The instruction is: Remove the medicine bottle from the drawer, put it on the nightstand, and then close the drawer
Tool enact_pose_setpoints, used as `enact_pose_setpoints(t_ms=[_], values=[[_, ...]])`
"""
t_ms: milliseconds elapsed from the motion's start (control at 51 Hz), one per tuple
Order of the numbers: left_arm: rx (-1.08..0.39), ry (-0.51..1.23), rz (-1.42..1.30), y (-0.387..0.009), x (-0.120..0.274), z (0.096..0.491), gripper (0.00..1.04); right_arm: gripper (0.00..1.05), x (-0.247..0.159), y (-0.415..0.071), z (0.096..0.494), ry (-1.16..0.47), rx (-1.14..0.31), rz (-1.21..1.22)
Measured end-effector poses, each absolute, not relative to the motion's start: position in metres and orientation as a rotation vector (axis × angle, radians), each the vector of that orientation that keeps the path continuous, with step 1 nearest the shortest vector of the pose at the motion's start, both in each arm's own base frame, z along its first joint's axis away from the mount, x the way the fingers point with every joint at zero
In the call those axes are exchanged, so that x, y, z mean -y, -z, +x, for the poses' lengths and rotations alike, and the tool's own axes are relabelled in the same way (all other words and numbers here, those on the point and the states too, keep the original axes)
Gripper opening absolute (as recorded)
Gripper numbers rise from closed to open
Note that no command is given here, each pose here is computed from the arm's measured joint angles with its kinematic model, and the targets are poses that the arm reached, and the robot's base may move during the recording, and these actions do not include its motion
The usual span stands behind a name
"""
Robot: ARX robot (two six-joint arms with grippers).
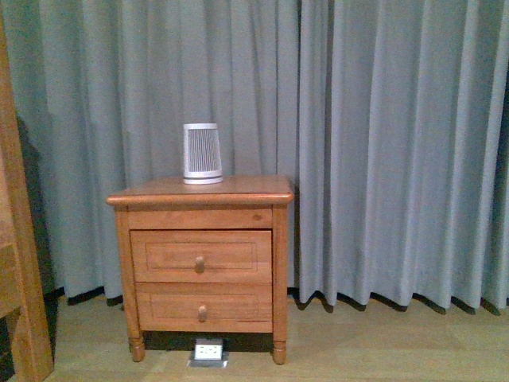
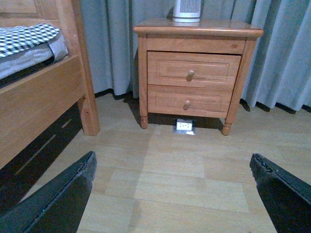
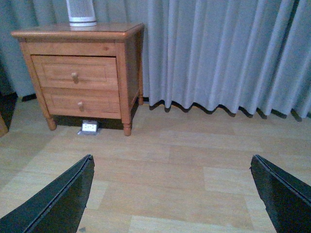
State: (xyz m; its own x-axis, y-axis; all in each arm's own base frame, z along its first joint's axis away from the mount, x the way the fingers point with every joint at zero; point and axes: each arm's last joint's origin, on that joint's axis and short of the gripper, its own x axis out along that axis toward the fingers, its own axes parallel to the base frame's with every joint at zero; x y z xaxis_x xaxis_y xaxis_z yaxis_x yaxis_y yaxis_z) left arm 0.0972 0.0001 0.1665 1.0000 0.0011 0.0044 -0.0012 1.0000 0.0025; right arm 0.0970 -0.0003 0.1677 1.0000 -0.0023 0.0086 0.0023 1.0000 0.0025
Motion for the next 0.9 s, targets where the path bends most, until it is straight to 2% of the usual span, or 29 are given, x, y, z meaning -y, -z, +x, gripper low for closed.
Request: enact_pose_setpoints(t_ms=[862,901], values=[[0.004,-0.001,0.002,-0.1665,-0.0001,0.0972,0.98,0.98,0.0003,-0.1677,0.097,0.002,0.009,0.002],[-0.057,0.013,-0.051,-0.1657,0.0001,0.0973,0.98,0.98,0.0003,-0.1677,0.097,0.002,0.009,0.002]])
